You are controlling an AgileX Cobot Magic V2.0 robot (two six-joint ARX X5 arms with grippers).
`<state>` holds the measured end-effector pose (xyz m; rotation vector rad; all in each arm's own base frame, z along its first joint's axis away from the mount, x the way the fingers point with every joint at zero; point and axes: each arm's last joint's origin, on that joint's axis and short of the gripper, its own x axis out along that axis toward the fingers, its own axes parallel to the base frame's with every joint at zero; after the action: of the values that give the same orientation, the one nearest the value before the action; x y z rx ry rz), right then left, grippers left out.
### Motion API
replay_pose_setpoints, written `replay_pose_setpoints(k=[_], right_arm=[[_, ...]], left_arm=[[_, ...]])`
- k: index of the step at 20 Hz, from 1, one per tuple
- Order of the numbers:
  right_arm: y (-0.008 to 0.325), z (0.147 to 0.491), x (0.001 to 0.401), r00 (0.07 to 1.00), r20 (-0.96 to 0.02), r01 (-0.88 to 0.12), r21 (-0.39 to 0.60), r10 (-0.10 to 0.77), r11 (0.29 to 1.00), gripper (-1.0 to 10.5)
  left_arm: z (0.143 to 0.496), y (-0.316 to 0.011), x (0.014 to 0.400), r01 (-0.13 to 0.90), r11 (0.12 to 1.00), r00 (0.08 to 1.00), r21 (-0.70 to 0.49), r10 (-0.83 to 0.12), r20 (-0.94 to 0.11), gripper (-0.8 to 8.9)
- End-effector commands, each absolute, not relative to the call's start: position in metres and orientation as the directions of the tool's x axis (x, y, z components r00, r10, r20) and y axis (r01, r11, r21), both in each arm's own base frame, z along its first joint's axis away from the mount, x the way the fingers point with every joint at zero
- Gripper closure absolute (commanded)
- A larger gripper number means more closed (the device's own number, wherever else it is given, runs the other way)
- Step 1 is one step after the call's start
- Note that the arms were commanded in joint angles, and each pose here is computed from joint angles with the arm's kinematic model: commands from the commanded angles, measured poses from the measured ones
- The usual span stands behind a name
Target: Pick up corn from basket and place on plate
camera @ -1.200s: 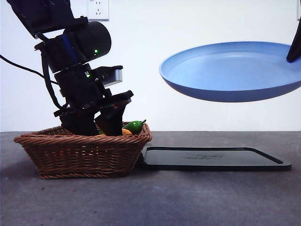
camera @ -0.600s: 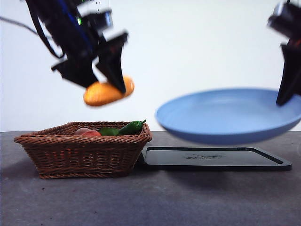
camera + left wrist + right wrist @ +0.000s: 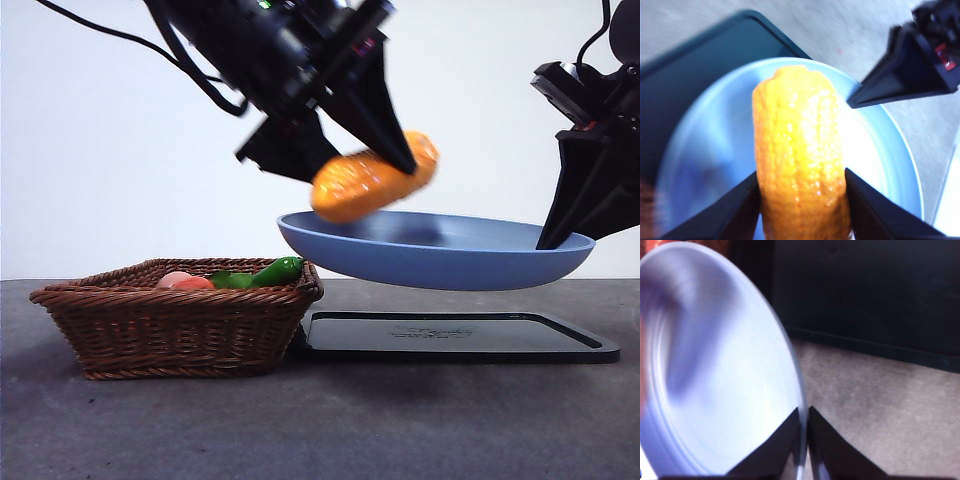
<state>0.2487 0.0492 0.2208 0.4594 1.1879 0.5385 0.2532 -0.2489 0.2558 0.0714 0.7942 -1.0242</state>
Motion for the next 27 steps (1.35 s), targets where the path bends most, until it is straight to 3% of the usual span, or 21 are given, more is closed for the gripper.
replay_pose_setpoints(k=[1, 4, 8, 14, 22, 27], right_arm=[[0.051, 0.225, 0.253, 0.281, -0.724, -0.157, 0.613, 0.630, 0.774, 9.5], [0.051, 0.225, 0.254, 0.284, -0.722, -0.160, 0.613, 0.631, 0.774, 9.5], [0.051, 0.225, 0.254, 0.288, -0.720, -0.165, 0.612, 0.631, 0.774, 9.5], [0.051, 0.225, 0.255, 0.302, -0.726, -0.166, 0.599, 0.618, 0.784, 9.5], [0.041, 0.227, 0.263, 0.358, -0.731, -0.140, 0.573, 0.581, 0.807, 9.5], [0.027, 0.228, 0.290, 0.388, -0.733, -0.092, 0.573, 0.559, 0.814, 9.5]], left_arm=[[0.247, -0.263, 0.255, 0.795, 0.526, 0.250, -0.303, -0.738, -0.627, 6.09], [0.235, -0.269, 0.256, 0.795, 0.523, 0.228, -0.307, -0.727, -0.647, 6.01], [0.233, -0.270, 0.255, 0.795, 0.522, 0.221, -0.309, -0.723, -0.654, 4.83], [0.237, -0.270, 0.255, 0.785, 0.530, 0.214, -0.320, -0.717, -0.663, 4.74], [0.289, -0.263, 0.249, 0.810, 0.505, 0.262, -0.298, -0.766, -0.586, 4.74], [0.320, -0.250, 0.235, 0.827, 0.487, 0.296, -0.279, -0.801, -0.521, 4.74]])
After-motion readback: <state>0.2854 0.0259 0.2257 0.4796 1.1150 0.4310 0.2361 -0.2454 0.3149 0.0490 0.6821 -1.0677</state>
